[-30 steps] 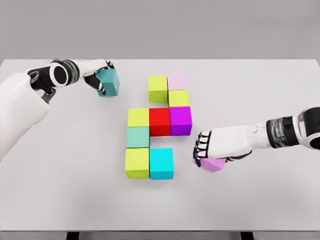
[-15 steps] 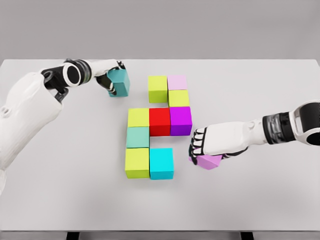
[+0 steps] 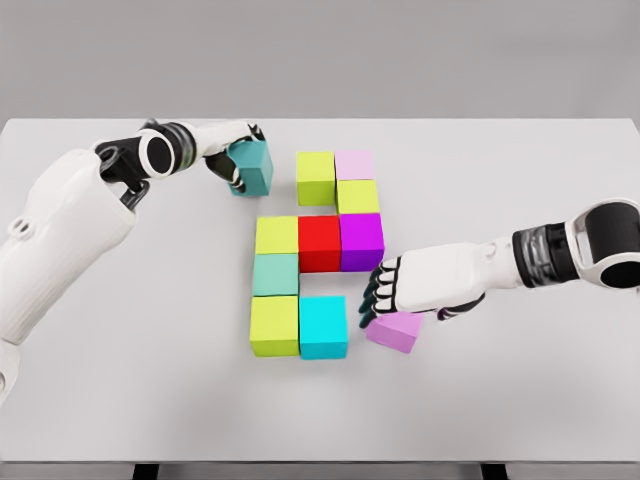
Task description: Assemble the squares on the desktop into the number 2
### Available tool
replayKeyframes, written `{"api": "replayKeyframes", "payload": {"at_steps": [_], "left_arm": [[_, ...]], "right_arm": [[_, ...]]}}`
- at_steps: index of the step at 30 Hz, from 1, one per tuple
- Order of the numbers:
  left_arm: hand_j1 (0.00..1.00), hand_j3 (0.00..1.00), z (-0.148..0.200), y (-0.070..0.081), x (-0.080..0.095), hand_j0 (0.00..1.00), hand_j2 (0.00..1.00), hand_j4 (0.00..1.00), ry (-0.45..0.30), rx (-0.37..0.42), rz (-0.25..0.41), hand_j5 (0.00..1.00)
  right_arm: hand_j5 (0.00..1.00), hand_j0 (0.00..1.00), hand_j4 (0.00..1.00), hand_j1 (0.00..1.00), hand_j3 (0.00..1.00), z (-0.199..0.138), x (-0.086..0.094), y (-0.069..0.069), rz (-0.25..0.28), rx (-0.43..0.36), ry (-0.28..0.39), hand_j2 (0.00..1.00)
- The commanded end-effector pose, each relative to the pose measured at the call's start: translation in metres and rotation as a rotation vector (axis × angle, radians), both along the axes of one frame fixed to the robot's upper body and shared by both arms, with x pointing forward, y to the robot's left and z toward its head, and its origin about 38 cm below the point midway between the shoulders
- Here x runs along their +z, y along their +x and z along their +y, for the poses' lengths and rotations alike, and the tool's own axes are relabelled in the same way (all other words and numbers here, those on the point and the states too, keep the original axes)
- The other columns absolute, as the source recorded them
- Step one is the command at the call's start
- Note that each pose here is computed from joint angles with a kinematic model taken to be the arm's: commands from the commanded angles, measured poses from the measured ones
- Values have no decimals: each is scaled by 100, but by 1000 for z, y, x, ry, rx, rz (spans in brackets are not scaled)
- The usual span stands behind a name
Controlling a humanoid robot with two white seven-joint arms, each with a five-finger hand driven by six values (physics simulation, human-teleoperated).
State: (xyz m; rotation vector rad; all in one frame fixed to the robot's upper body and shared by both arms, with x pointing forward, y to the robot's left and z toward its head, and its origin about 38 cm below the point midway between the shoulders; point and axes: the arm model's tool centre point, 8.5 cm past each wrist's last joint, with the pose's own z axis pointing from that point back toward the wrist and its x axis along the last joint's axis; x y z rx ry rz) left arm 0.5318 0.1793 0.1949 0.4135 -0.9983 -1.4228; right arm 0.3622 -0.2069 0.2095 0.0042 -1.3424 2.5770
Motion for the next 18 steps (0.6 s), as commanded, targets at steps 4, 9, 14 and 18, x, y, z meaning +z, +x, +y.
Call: {"api": "replayKeyframes", "payload": {"at_steps": [4,9,14,18], "left_arm": [[45,45,-4,-2,2,45,45,45,-3,-13,-9,45],[45,45,-5,-2,2,45,45,45,-3,-12,-7,45],[45,45,-14,-1,0,45,45,45,-13,-15,0,45],[44,44,-19,-2,-1,44,44,44,-15,-17,0,44]], "right_arm": [[100,100,100,100,100,-19,31,11,-46,-64,48,100],[100,100,100,100,100,-64,62,15,-84,-177,52,100],[100,100,100,100,100,-129,69,1,-82,-310,-77,100],[100,100,100,100,100,-127,30,-11,20,-284,-139,100]]}}
